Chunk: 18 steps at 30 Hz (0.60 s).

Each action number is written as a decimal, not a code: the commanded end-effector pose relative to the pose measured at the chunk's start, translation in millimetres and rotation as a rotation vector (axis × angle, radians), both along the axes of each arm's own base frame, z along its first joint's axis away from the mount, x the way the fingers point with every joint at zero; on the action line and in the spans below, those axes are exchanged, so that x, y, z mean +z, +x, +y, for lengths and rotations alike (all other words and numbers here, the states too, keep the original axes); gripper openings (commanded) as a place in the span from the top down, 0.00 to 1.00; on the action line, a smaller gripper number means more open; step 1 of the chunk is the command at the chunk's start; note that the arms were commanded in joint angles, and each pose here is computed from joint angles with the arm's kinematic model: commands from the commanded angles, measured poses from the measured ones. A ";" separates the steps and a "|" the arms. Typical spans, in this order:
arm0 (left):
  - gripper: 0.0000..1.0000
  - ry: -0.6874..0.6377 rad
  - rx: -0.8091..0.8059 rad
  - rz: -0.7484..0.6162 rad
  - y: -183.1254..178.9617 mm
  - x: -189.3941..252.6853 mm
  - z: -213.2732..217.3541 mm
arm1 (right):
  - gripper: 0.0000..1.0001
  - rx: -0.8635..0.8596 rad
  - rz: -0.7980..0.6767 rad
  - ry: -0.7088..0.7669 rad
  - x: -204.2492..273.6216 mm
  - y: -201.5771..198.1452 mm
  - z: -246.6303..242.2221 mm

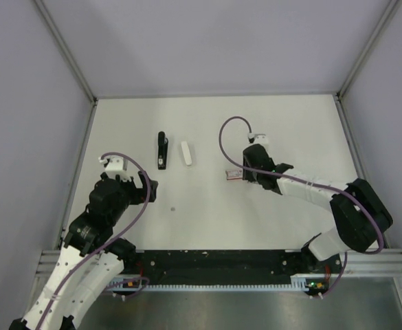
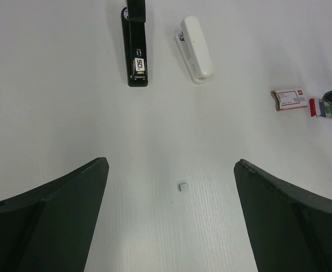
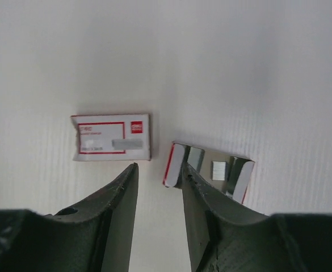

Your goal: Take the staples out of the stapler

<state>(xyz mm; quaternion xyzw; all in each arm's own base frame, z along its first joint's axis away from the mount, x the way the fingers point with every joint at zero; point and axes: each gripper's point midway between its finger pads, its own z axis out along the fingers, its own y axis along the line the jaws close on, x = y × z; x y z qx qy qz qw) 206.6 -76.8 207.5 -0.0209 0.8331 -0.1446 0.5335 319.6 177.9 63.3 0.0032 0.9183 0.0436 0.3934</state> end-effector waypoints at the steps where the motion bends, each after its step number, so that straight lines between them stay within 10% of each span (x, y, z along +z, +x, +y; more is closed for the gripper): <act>1: 0.01 -0.005 -0.005 -0.041 5.1 8.2 -1.6 | 0.62 0.270 -0.114 0.070 45.3 2.3 59.3; 11: 0.01 -0.027 -0.014 -0.085 1.6 17.2 -1.6 | 0.60 0.877 -0.096 0.190 58.9 -60.4 169.1; 18: 0.01 -0.058 -0.007 -0.162 -6.7 31.8 3.5 | 0.58 0.957 -0.049 0.215 62.9 -77.5 212.1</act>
